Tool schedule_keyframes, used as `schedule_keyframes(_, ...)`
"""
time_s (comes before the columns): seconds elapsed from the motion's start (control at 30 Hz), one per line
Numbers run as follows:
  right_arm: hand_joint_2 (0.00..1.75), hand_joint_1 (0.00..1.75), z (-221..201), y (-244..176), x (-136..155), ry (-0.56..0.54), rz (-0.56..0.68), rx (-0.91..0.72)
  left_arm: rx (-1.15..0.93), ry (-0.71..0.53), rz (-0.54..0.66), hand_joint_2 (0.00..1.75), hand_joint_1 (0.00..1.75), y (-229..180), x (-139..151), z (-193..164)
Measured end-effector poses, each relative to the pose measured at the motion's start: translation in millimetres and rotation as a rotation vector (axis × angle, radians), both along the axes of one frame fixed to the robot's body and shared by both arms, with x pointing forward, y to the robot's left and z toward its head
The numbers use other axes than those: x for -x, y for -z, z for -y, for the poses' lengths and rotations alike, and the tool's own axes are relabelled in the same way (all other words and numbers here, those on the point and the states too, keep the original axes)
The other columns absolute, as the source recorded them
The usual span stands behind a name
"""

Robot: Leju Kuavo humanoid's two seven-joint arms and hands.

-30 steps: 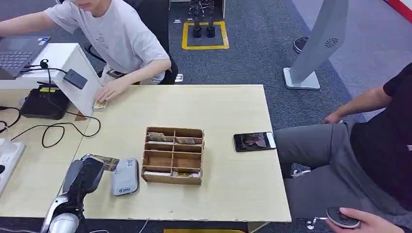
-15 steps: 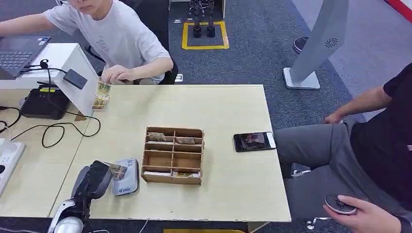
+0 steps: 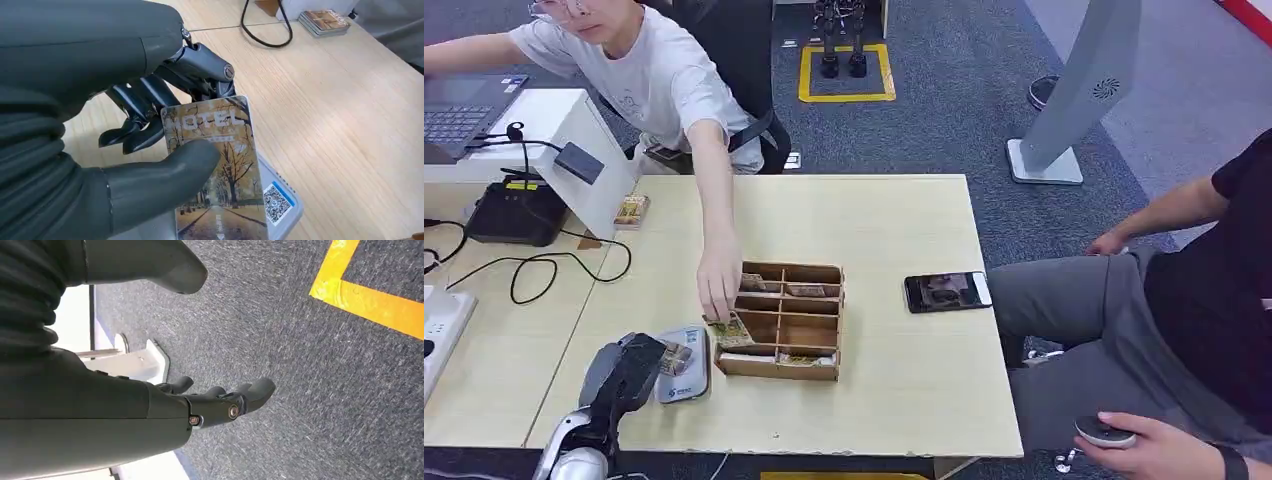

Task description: Pass the card to the sensor for recognition and then transmit it.

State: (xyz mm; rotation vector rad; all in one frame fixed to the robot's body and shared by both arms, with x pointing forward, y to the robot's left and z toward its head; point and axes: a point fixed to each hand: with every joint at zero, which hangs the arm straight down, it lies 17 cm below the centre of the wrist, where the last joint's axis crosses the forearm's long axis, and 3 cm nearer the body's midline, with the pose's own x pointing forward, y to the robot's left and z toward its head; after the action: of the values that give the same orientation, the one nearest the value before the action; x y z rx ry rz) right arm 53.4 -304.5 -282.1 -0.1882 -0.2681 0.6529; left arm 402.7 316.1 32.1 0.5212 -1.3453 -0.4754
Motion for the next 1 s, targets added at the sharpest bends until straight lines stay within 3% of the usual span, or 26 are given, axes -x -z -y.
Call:
schedule_keyframes(0.33,1.75,0.00,-0.4,-0.1,-0.5,-0.004,0.003,-0.001,-0.196,-0.035,0.019,1.75,1.75,-1.1,-4.7,-4.1)
schedule_keyframes(0.67,1.75,0.00,-0.3,-0.1,-0.2,0.006,0.003,-0.002,-0.191,-0.022,0.037,1.75,1.75,-3.1,-7.7,3.7)
schedule_keyframes(0.8,1.75,0.00,-0.2,-0.1,-0.2,0.007,0.003,-0.002,-0.079,0.020,0.068,1.75,1.75,-7.5,-8.4,19.6)
schedule_keyframes(1.0,1.75,0.00,-1.3,-0.5,-1.6,-0.010,0.012,-0.006,0.349,0.040,0.225,1.75,1.75,-54.1,-17.4,39.1)
